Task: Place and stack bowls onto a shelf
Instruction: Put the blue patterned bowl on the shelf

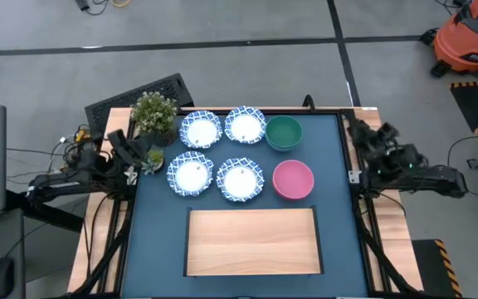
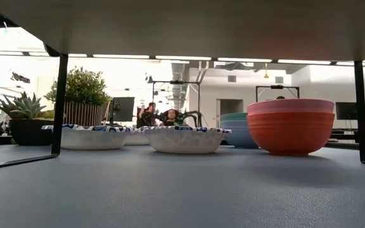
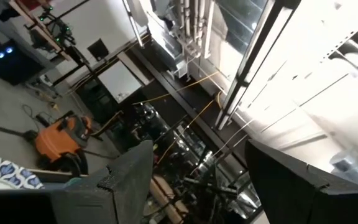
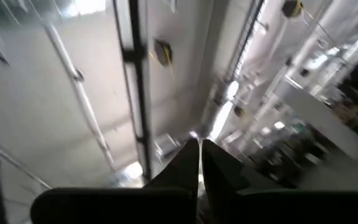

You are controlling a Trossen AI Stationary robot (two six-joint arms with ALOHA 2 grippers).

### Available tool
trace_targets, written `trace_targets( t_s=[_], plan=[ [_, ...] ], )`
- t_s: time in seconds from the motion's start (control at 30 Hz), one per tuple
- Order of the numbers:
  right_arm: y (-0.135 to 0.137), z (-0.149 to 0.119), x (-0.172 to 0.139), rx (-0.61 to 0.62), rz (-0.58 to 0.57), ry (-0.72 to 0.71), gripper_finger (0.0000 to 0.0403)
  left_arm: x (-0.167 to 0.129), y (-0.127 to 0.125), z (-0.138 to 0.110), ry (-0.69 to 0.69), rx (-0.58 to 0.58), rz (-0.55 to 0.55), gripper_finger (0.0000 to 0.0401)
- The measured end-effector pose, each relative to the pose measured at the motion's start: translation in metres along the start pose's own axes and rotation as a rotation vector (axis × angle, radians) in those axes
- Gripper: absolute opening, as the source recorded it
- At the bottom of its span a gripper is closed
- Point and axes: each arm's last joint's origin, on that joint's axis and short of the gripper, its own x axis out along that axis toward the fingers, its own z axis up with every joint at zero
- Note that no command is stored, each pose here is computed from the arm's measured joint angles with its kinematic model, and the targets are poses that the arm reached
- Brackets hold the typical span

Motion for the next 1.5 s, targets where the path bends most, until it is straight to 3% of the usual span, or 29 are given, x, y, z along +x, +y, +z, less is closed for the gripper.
trace_targets(
  t_s=[0.2, 0.37, 0.53, 0.7, 0.9, 1.13, 1.5],
  plan=[
    [0.031, 0.002, 0.070, -0.408, -0.227, 0.452, 0.0060, 0.001, -0.006, 0.006, -0.015, -0.009, -0.014, 0.0243],
    [0.042, -0.019, 0.134, -0.751, -0.228, 0.706, 0.0109, 0.001, -0.004, 0.004, 0.004, -0.005, 0.004, 0.0243],
    [0.029, -0.065, 0.196, -0.888, -0.220, 0.867, 0.0181, 0.001, -0.001, 0.000, 0.041, 0.007, 0.039, 0.0243],
    [-0.006, -0.116, 0.238, -0.921, -0.270, 1.044, 0.0230, 0.001, 0.003, -0.004, 0.080, 0.031, 0.077, 0.0243],
    [-0.044, -0.181, 0.250, -0.998, -0.276, 1.367, 0.0239, 0.000, 0.005, -0.005, 0.094, 0.039, 0.089, 0.0243],
    [-0.071, -0.246, 0.232, -1.017, -0.184, 1.626, 0.0240, 0.000, 0.007, -0.007, 0.115, 0.051, 0.108, 0.0243],
    [-0.103, -0.291, 0.206, -1.013, -0.169, 1.811, 0.0240, -0.002, 0.013, -0.013, 0.174, 0.049, 0.171, 0.0243]
  ],
)
